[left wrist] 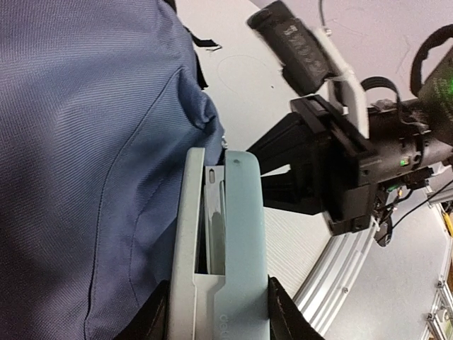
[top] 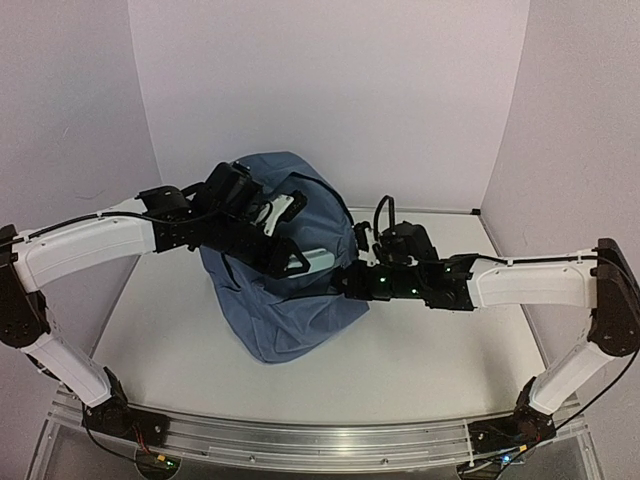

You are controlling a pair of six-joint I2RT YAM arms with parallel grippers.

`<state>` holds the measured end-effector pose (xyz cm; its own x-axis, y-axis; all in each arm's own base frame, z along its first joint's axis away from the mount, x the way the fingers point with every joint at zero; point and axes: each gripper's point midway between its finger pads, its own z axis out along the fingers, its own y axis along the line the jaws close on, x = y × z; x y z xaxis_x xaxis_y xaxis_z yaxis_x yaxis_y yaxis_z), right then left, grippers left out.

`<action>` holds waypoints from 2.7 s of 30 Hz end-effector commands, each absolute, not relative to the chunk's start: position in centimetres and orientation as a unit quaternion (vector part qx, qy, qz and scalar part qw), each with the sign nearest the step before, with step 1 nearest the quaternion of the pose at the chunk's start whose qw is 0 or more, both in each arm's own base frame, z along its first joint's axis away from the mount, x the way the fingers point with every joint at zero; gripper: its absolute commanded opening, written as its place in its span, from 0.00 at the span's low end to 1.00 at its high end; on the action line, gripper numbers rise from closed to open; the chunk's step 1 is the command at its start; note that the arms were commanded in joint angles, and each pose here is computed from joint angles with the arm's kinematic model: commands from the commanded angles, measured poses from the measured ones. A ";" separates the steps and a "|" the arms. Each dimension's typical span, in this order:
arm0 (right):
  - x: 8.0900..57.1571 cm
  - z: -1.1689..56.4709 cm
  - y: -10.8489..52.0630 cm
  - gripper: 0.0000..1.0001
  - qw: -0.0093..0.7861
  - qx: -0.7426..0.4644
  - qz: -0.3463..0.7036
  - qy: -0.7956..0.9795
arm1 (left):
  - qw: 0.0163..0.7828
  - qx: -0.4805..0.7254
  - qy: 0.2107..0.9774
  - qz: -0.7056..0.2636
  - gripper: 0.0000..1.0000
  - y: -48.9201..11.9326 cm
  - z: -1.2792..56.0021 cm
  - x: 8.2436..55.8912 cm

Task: Pack the student bag
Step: Place the stationery in the student bag, then adjust the student bag at the center of the board.

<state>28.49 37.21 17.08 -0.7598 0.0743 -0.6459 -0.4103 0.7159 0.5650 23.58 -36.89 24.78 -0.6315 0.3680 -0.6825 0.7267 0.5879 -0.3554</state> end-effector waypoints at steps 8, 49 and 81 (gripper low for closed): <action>27.2 22.2 36.0 0.00 0.365 -0.072 0.417 0.829 | 0.273 0.339 0.849 -0.299 0.00 -38.1 22.3 25.0; 26.1 22.4 33.8 0.64 0.389 -0.141 0.455 0.788 | 0.296 0.321 0.845 -0.309 0.87 -37.3 30.1 22.2; 27.6 18.0 35.0 0.43 0.326 -0.245 0.539 0.737 | 0.467 0.261 0.845 -0.018 0.86 -24.9 37.9 27.2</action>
